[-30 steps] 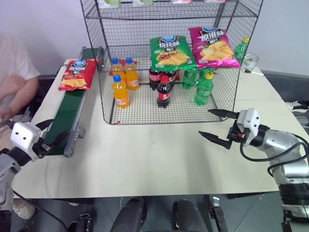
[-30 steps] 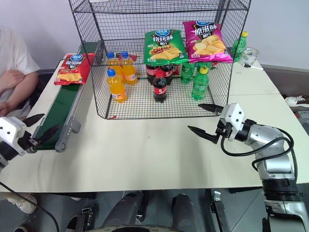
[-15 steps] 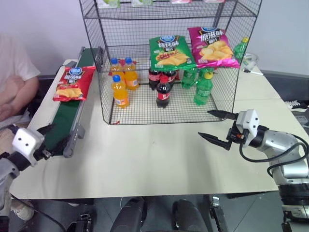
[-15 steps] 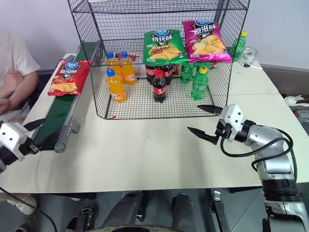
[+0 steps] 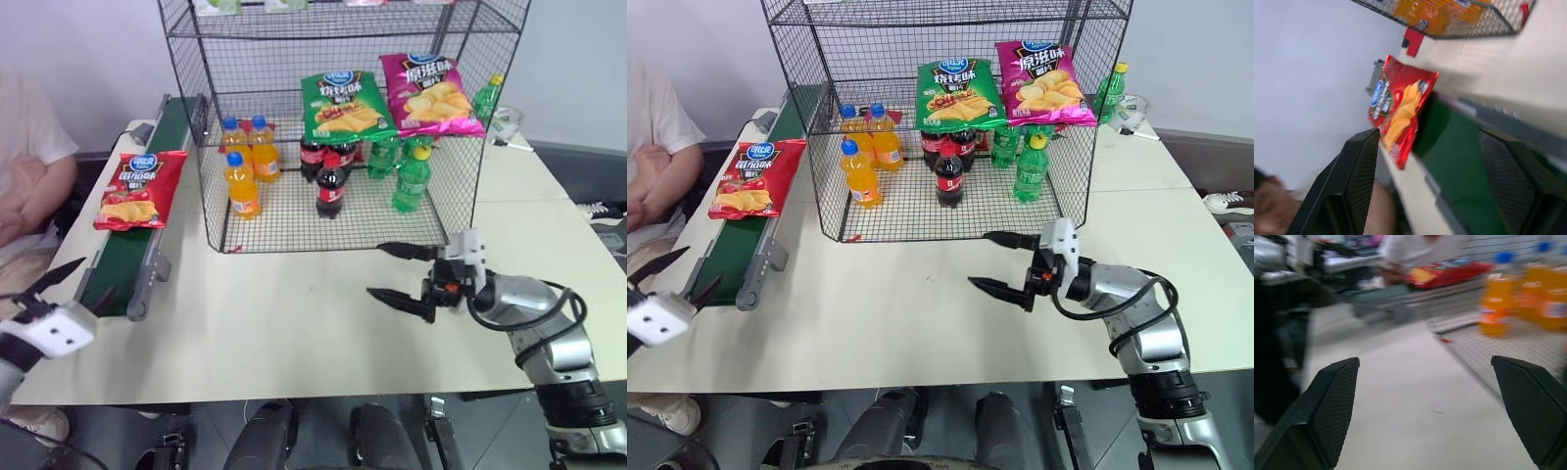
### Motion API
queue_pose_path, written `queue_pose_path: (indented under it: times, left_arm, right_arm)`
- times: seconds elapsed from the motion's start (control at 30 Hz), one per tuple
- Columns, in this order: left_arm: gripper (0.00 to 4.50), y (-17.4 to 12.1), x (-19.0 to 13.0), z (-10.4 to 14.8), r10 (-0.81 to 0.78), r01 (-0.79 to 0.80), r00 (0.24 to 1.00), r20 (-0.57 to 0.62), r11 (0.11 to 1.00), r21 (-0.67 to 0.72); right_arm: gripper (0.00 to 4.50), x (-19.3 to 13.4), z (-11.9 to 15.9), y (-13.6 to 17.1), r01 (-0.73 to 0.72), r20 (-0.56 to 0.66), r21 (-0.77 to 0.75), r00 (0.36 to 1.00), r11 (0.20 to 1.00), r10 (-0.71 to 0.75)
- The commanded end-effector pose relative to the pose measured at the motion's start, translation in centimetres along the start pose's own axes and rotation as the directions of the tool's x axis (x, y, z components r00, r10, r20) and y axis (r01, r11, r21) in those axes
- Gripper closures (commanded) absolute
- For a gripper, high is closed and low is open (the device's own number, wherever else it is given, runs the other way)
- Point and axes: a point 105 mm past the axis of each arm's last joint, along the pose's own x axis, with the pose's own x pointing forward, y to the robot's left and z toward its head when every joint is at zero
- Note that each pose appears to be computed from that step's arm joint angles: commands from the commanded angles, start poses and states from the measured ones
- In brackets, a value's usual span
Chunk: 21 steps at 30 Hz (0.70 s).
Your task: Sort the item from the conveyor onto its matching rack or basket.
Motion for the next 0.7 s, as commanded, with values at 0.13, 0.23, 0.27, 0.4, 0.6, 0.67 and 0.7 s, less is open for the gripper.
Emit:
queue_pose_path:
  times: [0.13, 0.23, 0.27, 0.4, 0.6, 0.67, 0.7]
  left_arm:
    - [1.19, 0.7, -1.9, -0.3, 0.100, -0.095, 0.995, -0.028, 0.983, 0.158]
    - [1.19, 0.5, -2.7, -1.1, 0.122, -0.108, 0.990, -0.071, 0.978, 0.178]
    - [1.19, 0.4, -2.9, -1.3, 0.126, -0.110, 0.989, -0.082, 0.977, 0.180]
    - [1.19, -0.3, -3.6, -1.9, 0.107, -0.082, 0.987, -0.116, 0.976, 0.201]
    - [1.19, -1.5, -4.2, -2.5, 0.094, -0.067, 0.985, -0.144, 0.981, 0.181]
    - [1.19, -1.9, -4.4, -2.9, 0.089, -0.059, 0.983, -0.163, 0.982, 0.178]
    - [1.19, -2.0, -4.5, -3.1, 0.090, -0.060, 0.981, -0.172, 0.982, 0.177]
  right_arm:
    - [0.00, 1.5, 1.0, 0.9, -0.113, 0.020, -0.089, 0.993, 0.990, 0.115]
    - [0.00, 2.3, 0.5, 0.8, -0.138, -0.009, -0.139, 0.990, 0.981, 0.138]
    - [0.00, 2.5, 0.5, 0.8, -0.139, -0.008, -0.142, 0.990, 0.980, 0.140]
    - [0.00, 2.6, 0.5, 0.5, -0.133, -0.001, -0.146, 0.991, 0.980, 0.134]
    - [0.00, 2.5, 0.3, 0.6, -0.130, -0.007, -0.147, 0.991, 0.981, 0.130]
    - [0.00, 2.5, 0.4, 0.5, -0.123, -0.007, -0.151, 0.992, 0.981, 0.124]
    - [0.00, 2.5, 0.4, 0.5, -0.121, -0.008, -0.153, 0.993, 0.981, 0.121]
